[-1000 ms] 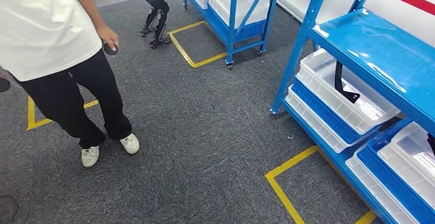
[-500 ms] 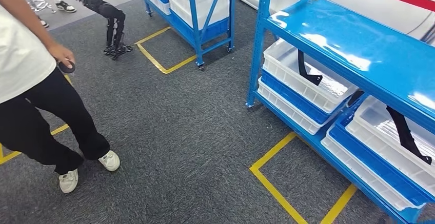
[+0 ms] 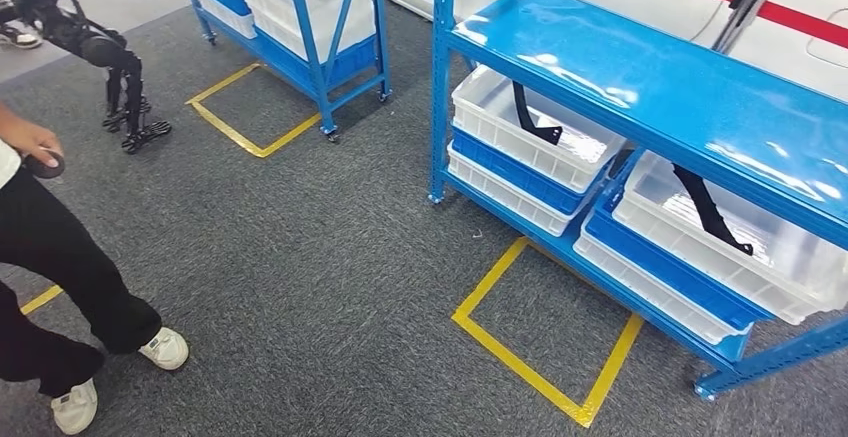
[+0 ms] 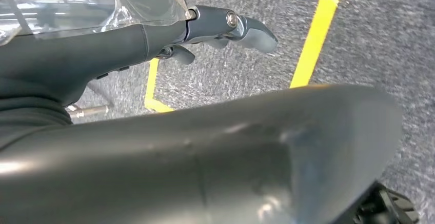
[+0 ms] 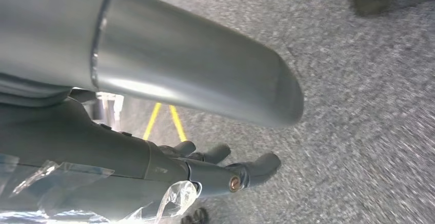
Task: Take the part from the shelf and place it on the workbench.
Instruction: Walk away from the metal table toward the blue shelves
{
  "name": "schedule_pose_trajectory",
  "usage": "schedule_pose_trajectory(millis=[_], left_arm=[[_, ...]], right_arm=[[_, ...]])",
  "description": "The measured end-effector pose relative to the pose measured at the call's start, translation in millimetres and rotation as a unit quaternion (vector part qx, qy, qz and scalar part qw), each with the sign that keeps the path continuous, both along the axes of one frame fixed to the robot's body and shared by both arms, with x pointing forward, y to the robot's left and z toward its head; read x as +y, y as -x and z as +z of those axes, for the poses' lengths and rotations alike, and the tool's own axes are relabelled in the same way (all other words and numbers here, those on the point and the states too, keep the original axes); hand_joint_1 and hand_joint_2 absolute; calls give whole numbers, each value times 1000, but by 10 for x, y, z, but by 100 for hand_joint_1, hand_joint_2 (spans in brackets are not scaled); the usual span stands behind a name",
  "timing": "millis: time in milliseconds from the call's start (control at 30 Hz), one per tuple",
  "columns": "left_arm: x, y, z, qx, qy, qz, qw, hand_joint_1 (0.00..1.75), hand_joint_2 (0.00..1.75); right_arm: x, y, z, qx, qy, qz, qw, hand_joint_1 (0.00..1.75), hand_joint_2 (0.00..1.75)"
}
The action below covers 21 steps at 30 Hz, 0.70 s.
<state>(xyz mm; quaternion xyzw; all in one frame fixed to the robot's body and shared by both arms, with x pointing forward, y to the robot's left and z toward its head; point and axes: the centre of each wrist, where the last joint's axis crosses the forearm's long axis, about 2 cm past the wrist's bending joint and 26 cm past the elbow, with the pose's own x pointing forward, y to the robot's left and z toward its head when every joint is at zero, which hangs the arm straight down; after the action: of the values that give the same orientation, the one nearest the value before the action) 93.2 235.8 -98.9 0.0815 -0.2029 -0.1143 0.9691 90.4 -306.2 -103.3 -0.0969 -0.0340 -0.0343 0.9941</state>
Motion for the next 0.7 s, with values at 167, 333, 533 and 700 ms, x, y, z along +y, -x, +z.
schedule_pose_trajectory(millis=[167,333,533,700], left_arm=[[-10,-32,8,-2,2,1,1000,0,0],[-14,-72,17,-5,2,2,1000,0,0],[-14,-22,6,0,2,2,1000,0,0],[-12,-39,10,-2,1,3,1000,0,0]], right_arm=[[-20,-8,2,-4,5,0,1000,0,0],[-17,4,0,-6,7,0,1000,0,0],[8,-21,4,-9,4,0,1000,0,0],[20,-30,6,-10,3,1,1000,0,0]])
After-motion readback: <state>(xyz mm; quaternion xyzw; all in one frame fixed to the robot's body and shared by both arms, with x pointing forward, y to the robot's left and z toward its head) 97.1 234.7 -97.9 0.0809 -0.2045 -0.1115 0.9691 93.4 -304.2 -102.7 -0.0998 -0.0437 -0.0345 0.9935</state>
